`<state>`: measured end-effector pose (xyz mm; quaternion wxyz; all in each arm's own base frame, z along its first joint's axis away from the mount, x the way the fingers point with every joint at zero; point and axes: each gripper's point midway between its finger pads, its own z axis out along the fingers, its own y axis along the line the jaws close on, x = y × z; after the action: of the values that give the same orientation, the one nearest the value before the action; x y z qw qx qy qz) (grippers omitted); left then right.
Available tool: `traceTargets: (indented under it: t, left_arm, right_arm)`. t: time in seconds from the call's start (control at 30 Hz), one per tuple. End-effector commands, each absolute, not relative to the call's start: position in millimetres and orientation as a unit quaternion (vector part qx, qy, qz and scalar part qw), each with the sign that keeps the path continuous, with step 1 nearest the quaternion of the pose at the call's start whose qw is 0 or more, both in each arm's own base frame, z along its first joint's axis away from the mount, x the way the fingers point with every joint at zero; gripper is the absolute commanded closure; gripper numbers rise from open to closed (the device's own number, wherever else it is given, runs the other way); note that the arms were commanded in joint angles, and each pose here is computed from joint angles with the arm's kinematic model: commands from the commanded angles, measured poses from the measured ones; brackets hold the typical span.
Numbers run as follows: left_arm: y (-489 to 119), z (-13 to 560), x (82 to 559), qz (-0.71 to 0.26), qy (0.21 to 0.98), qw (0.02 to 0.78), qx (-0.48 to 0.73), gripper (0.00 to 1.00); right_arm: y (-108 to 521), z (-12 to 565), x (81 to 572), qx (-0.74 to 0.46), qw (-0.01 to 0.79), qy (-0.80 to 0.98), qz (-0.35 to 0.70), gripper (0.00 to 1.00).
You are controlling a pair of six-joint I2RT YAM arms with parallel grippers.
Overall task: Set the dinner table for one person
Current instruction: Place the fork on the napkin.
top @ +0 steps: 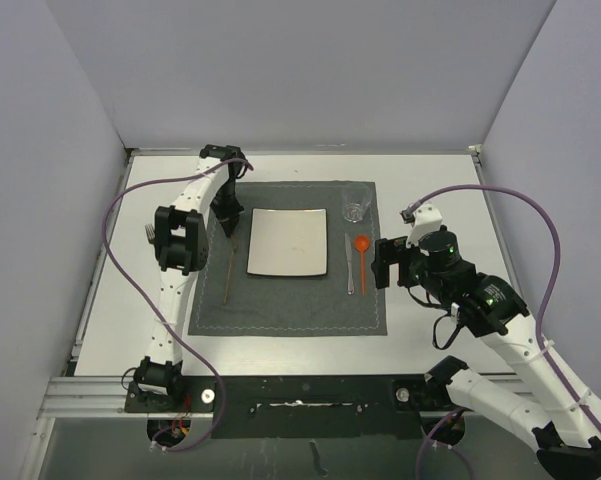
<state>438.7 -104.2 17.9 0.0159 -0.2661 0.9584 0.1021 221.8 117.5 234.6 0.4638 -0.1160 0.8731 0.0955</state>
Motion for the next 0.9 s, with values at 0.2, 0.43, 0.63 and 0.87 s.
traceTargets:
  t: [0.2,0.43,0.63,0.87]
  left_arm:
    - [-106.7,24.5,456.2,0.094,0.958,0.054,-0.265,1.00]
    - [-108.3,38.8,458.4,0.084,0.959,0.069,-0.260,0.77]
    - [-108.3,50.6,457.6,0.083,0.959,0.080,-0.258,0.72]
    - [-104.3,69.0,453.7,0.092,0.958,0.092,-0.255,0.69]
  right_arm:
    - [119.2,244.9,227.1,-0.114,0.484,0.862,0.100,0.02]
    - [118.6,247.6,223.9,-0.111,0.487,0.860,0.106,0.02]
    - [118.7,249.3,220.8,-0.108,0.488,0.859,0.113,0.02]
    - [118.3,255.0,218.3,-0.106,0.493,0.855,0.120,0.02]
